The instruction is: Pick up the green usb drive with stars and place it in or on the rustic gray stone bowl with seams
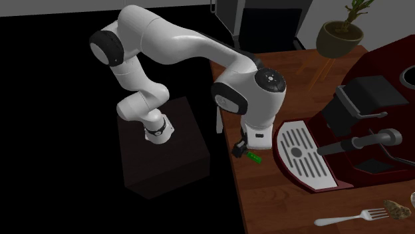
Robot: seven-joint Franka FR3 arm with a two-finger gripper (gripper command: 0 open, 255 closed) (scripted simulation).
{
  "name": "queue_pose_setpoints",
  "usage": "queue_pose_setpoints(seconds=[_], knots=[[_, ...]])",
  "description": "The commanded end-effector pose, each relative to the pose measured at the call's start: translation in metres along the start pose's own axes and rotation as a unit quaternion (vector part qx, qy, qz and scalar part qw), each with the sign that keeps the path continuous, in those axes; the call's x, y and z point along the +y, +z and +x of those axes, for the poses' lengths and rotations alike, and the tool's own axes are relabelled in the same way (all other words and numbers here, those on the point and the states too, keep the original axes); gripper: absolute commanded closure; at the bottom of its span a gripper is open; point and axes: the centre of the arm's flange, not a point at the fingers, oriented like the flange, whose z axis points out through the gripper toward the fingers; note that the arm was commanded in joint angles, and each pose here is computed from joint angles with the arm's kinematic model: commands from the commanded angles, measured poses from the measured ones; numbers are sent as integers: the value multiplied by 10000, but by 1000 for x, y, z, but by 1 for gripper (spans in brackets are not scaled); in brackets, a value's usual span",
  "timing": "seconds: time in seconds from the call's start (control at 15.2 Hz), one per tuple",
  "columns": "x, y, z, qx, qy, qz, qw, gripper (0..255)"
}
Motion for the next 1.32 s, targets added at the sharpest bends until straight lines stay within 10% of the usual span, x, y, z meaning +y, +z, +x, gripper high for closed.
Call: queue_pose_setpoints(seconds=[0.0, 0.92, 0.99, 1.25], knots=[[-8, 6, 3, -9, -50, 10, 10000, 0], [-8, 41, 3, -9, -50, 10, 10000, 0], [-8, 41, 3, -9, -50, 10, 10000, 255], [-7, 40, 3, -9, -50, 10, 10000, 255]])
